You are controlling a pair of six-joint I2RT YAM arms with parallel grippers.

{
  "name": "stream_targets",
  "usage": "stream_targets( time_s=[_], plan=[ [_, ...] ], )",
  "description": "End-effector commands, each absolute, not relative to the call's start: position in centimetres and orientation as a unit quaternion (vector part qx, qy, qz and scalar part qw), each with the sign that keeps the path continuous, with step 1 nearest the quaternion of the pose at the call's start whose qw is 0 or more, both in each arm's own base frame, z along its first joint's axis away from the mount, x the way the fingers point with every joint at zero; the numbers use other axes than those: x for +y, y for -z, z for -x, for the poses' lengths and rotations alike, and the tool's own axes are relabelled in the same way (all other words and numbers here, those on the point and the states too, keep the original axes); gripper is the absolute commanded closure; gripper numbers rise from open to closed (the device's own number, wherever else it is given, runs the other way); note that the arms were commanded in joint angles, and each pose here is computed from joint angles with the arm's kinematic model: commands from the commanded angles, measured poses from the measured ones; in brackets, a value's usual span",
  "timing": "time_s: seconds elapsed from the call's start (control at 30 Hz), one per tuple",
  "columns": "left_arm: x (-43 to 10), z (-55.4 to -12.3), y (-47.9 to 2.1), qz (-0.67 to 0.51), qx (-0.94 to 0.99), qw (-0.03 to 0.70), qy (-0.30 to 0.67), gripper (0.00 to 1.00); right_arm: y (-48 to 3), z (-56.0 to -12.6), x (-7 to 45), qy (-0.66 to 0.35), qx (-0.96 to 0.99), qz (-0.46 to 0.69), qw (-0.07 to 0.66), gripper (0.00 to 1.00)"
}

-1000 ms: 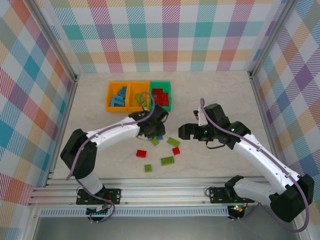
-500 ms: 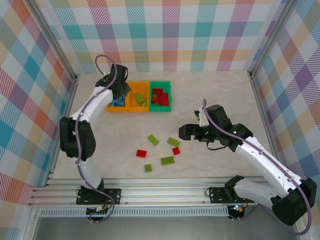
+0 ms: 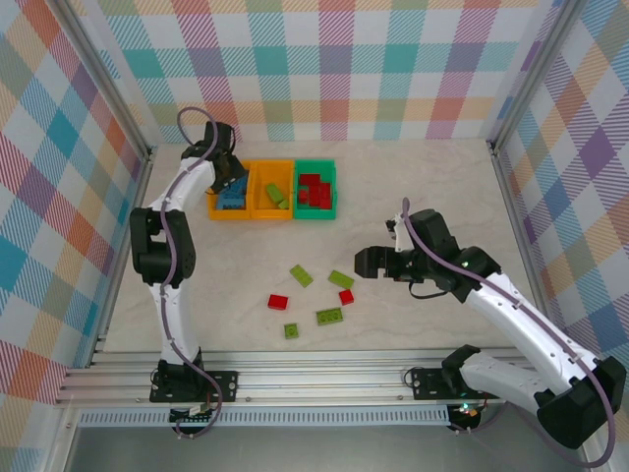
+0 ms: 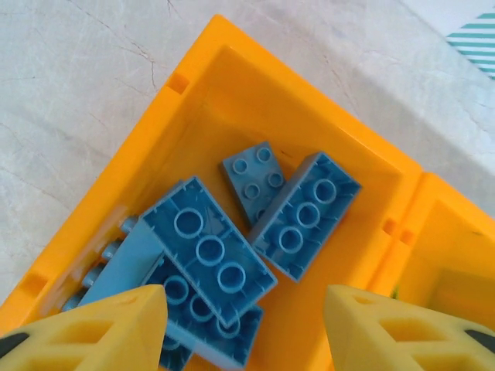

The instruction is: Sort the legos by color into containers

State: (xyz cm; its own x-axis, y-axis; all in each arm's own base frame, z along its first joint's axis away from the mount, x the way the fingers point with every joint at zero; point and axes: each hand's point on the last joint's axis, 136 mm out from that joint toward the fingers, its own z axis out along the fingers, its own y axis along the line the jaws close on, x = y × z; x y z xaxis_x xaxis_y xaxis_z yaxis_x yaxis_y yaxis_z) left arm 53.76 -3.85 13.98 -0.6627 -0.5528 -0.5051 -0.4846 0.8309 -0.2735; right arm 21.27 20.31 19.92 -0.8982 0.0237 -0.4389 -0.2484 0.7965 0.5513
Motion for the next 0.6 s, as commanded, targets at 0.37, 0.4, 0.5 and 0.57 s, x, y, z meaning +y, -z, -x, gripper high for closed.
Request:
stream_targets(
  time_s=[0.37, 0.4, 0.5, 0.57],
  plan=[
    [-17.3, -30.2, -26.8, -0.093, 0.878, 0.380, 0.275, 0.50, -11.5, -22.6, 23.2, -0.134, 0.956, 0.229, 0.128, 0.10],
    [-18.0, -27.9, -26.9, -0.153, 0.867, 0.379, 0.283, 0.49, -10.7, -23.0, 23.5, -0.117, 0.956, 0.242, 0.121, 0.10],
    [-17.7, -23.1, -26.5, -0.272, 0.836, 0.397, 0.265, 0.44, -8.2, -24.4, 24.1, -0.078, 0.955, 0.266, 0.111, 0.08],
    [-18.3, -19.6, -24.7, -0.368, 0.800, 0.383, 0.280, 0.36, -6.8, -25.1, 24.8, -0.073, 0.953, 0.276, 0.106, 0.08]
  ],
)
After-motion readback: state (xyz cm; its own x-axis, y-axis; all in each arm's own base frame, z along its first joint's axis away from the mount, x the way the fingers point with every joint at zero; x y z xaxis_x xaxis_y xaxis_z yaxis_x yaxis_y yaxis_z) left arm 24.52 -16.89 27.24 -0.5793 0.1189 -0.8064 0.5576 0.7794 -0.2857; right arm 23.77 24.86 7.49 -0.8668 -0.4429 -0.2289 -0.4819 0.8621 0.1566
